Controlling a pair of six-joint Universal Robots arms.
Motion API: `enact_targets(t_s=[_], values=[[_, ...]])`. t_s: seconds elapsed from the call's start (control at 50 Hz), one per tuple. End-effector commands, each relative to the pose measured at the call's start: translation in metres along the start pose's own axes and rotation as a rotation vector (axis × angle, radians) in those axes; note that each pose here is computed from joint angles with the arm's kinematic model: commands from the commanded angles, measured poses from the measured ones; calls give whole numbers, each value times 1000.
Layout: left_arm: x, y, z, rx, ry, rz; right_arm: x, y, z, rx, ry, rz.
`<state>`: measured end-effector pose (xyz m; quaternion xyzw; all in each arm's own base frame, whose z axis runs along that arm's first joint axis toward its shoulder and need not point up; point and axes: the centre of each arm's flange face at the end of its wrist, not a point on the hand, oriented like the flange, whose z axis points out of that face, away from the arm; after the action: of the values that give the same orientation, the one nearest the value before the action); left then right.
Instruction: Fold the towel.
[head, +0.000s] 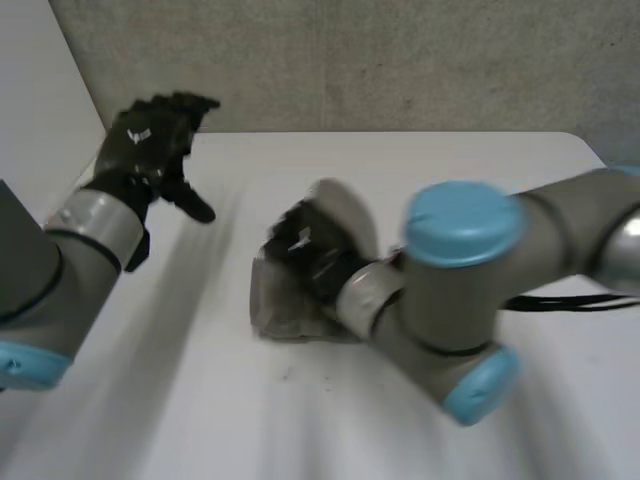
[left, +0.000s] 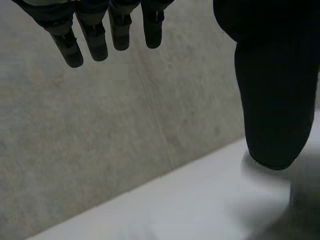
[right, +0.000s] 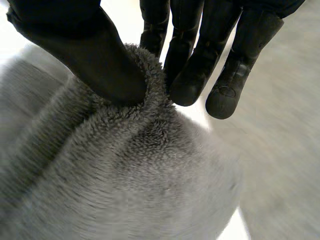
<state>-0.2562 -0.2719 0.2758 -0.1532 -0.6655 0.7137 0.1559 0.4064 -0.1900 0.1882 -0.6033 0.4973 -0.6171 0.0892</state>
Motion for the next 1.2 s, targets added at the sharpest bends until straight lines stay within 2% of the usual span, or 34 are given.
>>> enact_targets(t_s=[0.02, 0.12, 0.16, 0.18, 0.22, 0.28, 0.32, 0.38, 0.44, 0.54, 0.6, 0.74, 0.84, 0.88, 0.9, 0.92, 0.94, 0.98, 1.0, 1.04, 1.06, 1.08, 1.1, 1.12, 1.2], values=[[-1, -19, 7, 8, -14, -113, -48, 10, 14, -69, -186, 16], [0, -15, 9, -7, -15, -138, -30, 8, 9, -113, -99, 67], [0, -5, 13, -33, -15, -143, -3, -3, -2, -99, 18, 167], [0, -4, 13, -33, -15, -143, -3, -3, -2, -99, 18, 167], [1, 0, 16, -44, -14, -145, 24, -9, -17, -47, 118, 305], [3, 10, 21, -71, -10, -151, 40, -9, -26, -18, 175, 390], [14, 25, 23, -112, 15, -171, 69, -1, -39, 20, 267, 528], [26, 46, 23, -171, 39, -197, 81, 12, -41, 13, 305, 616], [32, 59, 22, -205, 51, -205, 82, 20, -39, -6, 303, 633], [57, 116, 12, -363, 94, -193, 57, 58, -16, -129, 223, 673], [57, 136, 9, -422, 70, -179, 42, 79, -3, -191, 186, 695], [53, 143, 7, -479, 28, -163, 28, 102, 12, -261, 153, 716], [51, 121, 8, -479, 18, -130, 55, 83, 7, -211, 200, 706], [48, 87, 8, -432, 9, -91, 90, 57, -9, -142, 265, 695], [48, 87, 8, -432, 9, -90, 90, 57, -9, -141, 266, 695], [46, 67, 7, -395, -3, -78, 108, 40, -20, -98, 302, 681], [46, 66, 7, -394, -3, -78, 126, 21, -34, -51, 347, 667], [39, 21, 5, -295, -40, -78, 139, 7, -46, -15, 386, 662], [39, 21, 4, -295, -40, -78, 140, 7, -46, -14, 386, 662], [34, -27, -4, -183, -64, -85, 173, -14, -76, 44, 519, 676], [34, -28, -4, -182, -65, -85, 173, -14, -77, 44, 519, 676], [27, -53, -11, -128, -87, -93, 187, -16, -89, 53, 584, 689], [27, -54, -11, -128, -87, -93, 198, -16, -102, 48, 643, 695], [17, -74, -18, -92, -115, -96, 199, -16, -102, 48, 644, 696], [0, -99, -28, -61, -160, -98, 208, -13, -121, -7, 698, 706]])
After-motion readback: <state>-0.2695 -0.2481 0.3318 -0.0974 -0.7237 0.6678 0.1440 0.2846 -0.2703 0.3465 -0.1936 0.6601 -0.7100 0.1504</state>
